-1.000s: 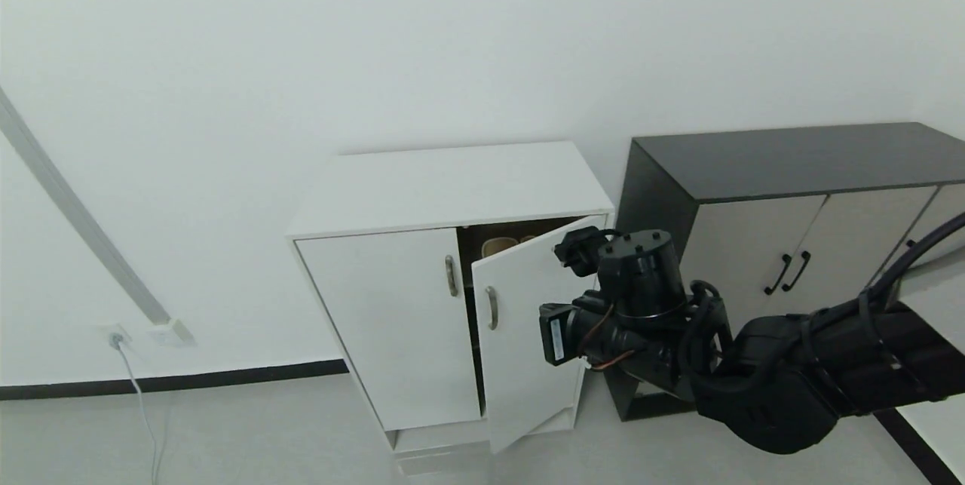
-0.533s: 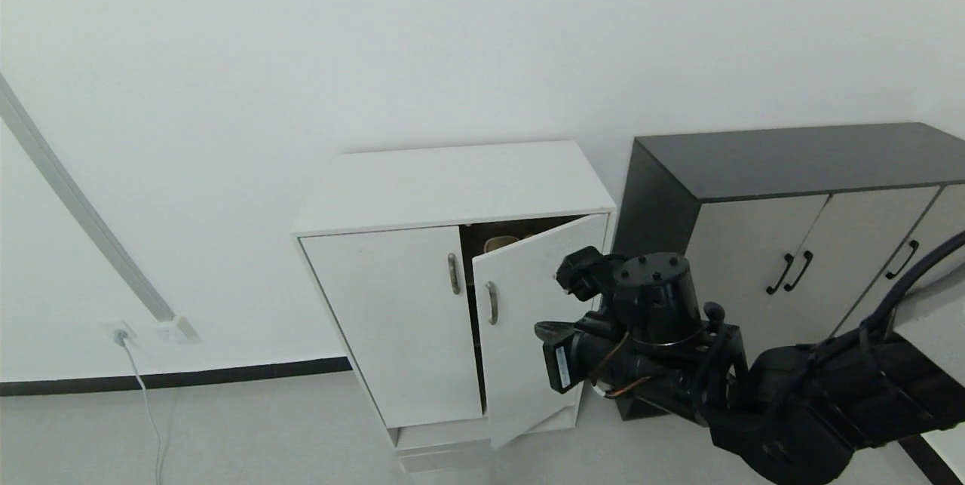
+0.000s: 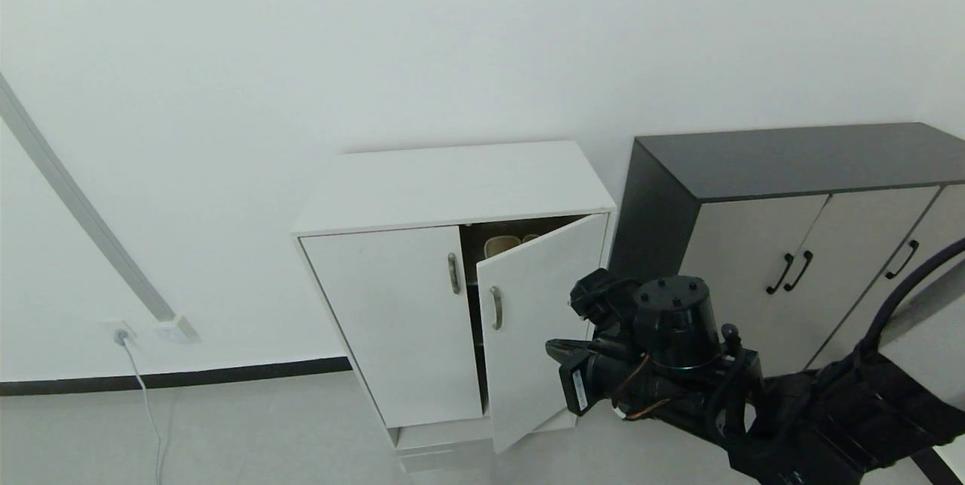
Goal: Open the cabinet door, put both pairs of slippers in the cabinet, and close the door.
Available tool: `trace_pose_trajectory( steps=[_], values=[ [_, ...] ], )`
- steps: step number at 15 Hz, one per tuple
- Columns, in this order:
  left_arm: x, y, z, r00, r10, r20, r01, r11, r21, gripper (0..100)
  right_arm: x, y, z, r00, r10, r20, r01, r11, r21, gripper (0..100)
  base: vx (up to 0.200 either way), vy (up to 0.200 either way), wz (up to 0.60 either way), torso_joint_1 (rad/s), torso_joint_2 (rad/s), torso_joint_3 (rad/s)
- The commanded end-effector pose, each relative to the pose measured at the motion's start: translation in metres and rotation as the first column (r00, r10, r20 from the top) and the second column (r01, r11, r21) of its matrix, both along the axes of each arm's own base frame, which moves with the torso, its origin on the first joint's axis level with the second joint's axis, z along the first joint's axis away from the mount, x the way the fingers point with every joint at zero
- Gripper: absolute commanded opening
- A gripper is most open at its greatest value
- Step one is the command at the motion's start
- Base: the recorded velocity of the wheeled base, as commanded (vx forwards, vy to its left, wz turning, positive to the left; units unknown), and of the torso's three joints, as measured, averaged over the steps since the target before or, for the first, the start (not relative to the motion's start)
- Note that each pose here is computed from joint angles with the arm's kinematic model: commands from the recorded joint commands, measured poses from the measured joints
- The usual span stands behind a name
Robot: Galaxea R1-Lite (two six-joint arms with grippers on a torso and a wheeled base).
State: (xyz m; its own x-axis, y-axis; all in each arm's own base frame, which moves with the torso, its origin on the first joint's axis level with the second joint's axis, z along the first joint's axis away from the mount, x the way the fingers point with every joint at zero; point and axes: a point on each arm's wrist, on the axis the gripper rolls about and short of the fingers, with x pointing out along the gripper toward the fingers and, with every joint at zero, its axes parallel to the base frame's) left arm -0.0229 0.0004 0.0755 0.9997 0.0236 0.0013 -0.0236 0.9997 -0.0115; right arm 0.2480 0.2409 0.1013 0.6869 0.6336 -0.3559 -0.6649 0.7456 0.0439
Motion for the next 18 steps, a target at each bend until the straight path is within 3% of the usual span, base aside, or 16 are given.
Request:
trace_pose_trajectory(
  steps=[1, 4, 12, 18],
  values=[
    [0.0, 0.0, 0.0, 1.0, 0.001, -0.001, -0.001, 1.0, -0.001, 0, -0.002, 0.0, -0.007, 1.0, 0.008, -0.009, -0.008, 1.0, -0.025, 0, 0.0, 0.0, 0.0, 0.0, 0.0, 0.0],
    [0.0, 0.0, 0.0, 1.0, 0.001, -0.001, -0.001, 1.0, -0.001, 0, -0.004, -0.002, -0.011, 1.0, 0.018, -0.007, -0.019, 0.998, -0.053, 0, 0.0, 0.0, 0.6, 0.001, 0.0, 0.004],
    [0.0, 0.0, 0.0, 1.0, 0.001, -0.001, -0.001, 1.0, -0.001, 0, -0.018, -0.018, -0.026, 0.999, 0.03, 0.025, -0.028, 0.996, -0.08, 0, 0.0, 0.0, 0.0, 0.0, 0.0, 0.0],
    [0.0, 0.0, 0.0, 1.0, 0.002, -0.001, -0.002, 1.0, -0.002, 0, -0.03, -0.031, -0.037, 0.999, 0.027, 0.02, -0.026, 0.996, -0.081, 0, 0.2, 0.0, 0.0, 0.002, 0.0, 0.004]
  ],
)
